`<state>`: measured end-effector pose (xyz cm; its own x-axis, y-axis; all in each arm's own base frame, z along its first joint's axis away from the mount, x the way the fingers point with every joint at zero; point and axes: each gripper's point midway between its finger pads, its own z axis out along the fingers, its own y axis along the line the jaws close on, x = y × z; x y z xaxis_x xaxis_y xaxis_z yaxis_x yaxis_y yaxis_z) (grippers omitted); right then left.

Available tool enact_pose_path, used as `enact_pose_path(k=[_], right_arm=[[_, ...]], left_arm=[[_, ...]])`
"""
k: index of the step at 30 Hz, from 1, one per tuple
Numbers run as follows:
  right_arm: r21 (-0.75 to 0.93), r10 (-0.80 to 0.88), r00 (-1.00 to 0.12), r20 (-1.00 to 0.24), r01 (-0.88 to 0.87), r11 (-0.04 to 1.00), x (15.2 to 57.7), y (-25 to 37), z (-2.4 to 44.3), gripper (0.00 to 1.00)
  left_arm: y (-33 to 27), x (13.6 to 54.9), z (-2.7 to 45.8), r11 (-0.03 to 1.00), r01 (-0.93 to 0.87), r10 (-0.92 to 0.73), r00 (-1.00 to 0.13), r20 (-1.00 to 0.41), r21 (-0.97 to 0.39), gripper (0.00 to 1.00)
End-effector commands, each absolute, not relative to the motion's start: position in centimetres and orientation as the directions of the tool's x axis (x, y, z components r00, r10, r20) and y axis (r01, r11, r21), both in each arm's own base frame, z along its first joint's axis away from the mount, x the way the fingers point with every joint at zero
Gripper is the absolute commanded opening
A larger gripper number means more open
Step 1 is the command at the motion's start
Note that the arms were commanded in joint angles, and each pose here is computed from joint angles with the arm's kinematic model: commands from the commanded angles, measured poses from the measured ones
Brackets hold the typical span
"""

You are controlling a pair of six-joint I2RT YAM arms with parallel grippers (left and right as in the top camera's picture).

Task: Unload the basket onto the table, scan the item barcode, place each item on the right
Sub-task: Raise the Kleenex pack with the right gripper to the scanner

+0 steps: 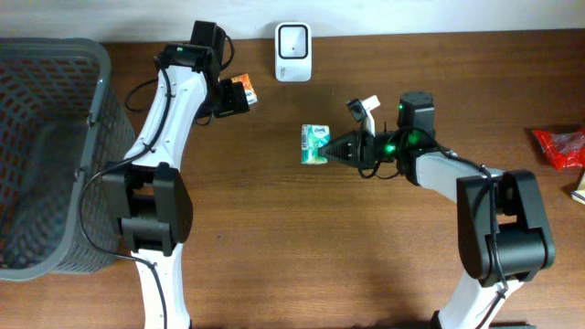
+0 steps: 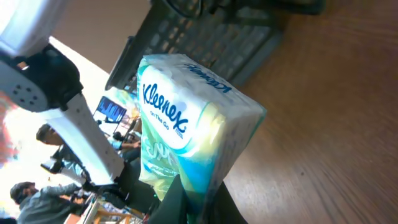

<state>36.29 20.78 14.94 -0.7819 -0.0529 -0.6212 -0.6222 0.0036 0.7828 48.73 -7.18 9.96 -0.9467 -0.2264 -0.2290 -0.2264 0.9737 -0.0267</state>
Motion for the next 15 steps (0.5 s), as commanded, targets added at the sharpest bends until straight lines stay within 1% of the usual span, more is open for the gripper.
enact_pose_path(k=[1,5,8,10,12,13,15], right_arm=[[0.747,-0.063,-0.745,-0.665,-0.663,-0.044,36.0,20.6,16.0,0.04],[0.726,-0.057,-0.724,-0.688,-0.686,-0.046,36.9,20.6,17.8,0.04],[0.675,-0.05,-0.674,-0.737,-0.736,-0.052,37.7,20.7,20.0,0.04],[0.667,-0.048,-0.666,-0.745,-0.743,-0.052,38.0,20.7,20.5,0.04],[0.748,0.009,-0.748,-0.664,-0.664,0.013,39.7,20.6,20.9,0.04],[0.766,0.06,-0.763,-0.643,-0.641,0.054,41.1,20.2,21.4,0.04],[0.772,0.157,-0.756,-0.636,-0.624,0.123,43.7,19.7,22.6,0.04]], left_arm=[[-6.9,48.8,10.4,0.974,-0.225,-0.223,-0.945,-0.24,-0.019,0.99],[-6.9,48.8,10.4,0.974,-0.226,-0.224,-0.944,-0.241,-0.019,0.99],[-7.1,48.7,10.4,0.975,-0.221,-0.219,-0.946,-0.24,-0.019,0.99],[-7.1,48.8,10.4,0.975,-0.221,-0.219,-0.946,-0.241,-0.019,0.99],[-7.0,48.8,10.4,0.975,-0.224,-0.221,-0.945,-0.241,-0.019,0.99],[-7.1,48.7,10.4,0.975,-0.222,-0.22,-0.945,-0.24,-0.019,0.99],[-7.1,48.8,10.4,0.975,-0.222,-0.22,-0.945,-0.241,-0.019,0.99]])
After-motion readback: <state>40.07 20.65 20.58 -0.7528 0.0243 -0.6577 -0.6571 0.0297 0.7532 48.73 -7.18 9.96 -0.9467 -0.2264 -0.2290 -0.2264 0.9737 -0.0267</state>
